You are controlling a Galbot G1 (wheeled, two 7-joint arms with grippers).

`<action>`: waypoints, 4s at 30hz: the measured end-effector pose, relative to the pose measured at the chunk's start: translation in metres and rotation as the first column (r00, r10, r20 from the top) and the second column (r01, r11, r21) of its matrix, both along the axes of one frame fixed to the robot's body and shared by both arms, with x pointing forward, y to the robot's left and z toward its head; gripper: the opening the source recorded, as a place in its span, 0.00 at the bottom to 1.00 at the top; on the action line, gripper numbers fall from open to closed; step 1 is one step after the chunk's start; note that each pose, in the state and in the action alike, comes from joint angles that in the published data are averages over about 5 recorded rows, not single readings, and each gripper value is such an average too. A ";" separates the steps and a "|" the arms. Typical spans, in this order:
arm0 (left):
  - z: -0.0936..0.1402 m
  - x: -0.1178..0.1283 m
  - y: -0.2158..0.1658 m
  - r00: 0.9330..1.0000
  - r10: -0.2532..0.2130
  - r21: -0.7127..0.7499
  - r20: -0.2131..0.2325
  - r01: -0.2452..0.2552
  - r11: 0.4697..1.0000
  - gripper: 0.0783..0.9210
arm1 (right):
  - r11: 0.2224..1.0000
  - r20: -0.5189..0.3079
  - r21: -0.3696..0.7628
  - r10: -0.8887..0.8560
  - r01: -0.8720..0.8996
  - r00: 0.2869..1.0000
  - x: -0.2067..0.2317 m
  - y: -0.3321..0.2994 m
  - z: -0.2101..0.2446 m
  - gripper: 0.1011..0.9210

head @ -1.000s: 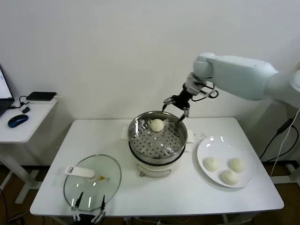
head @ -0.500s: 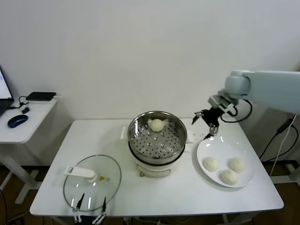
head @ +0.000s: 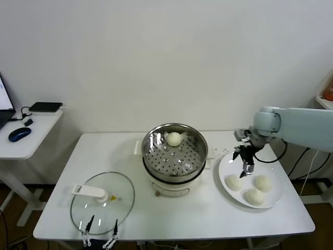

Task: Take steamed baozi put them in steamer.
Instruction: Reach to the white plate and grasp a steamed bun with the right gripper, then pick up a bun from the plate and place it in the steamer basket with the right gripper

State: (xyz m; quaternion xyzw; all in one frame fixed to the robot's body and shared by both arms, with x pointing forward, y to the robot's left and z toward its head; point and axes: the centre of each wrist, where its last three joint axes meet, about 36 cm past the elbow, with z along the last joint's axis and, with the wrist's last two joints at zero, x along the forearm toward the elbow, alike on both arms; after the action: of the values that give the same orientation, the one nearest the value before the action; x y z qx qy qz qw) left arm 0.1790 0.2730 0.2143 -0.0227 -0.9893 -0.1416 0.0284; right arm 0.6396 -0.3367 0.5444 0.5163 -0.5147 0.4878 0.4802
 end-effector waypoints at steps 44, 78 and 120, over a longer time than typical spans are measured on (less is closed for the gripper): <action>-0.002 0.000 0.003 1.000 0.000 0.006 -0.005 0.000 1.000 0.88 | 0.999 -0.014 -0.040 -0.028 0.027 1.000 0.008 0.000 -0.040 0.67; 0.006 0.000 0.002 0.999 -0.031 0.023 0.007 0.031 0.999 0.88 | 0.980 0.105 0.095 0.167 -0.177 0.980 0.023 0.202 0.184 0.68; 0.001 0.000 0.006 1.000 -0.021 0.025 -0.001 0.021 0.999 0.88 | 0.965 0.103 0.137 0.208 -0.222 0.973 0.078 0.315 0.067 0.88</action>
State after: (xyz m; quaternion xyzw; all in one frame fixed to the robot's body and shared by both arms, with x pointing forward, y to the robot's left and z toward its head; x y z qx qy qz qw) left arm 0.1791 0.2787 0.2152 -0.0326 -0.9871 -0.1541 0.0275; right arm 0.7173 -0.0216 0.6117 0.5813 -0.5110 0.5197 0.3617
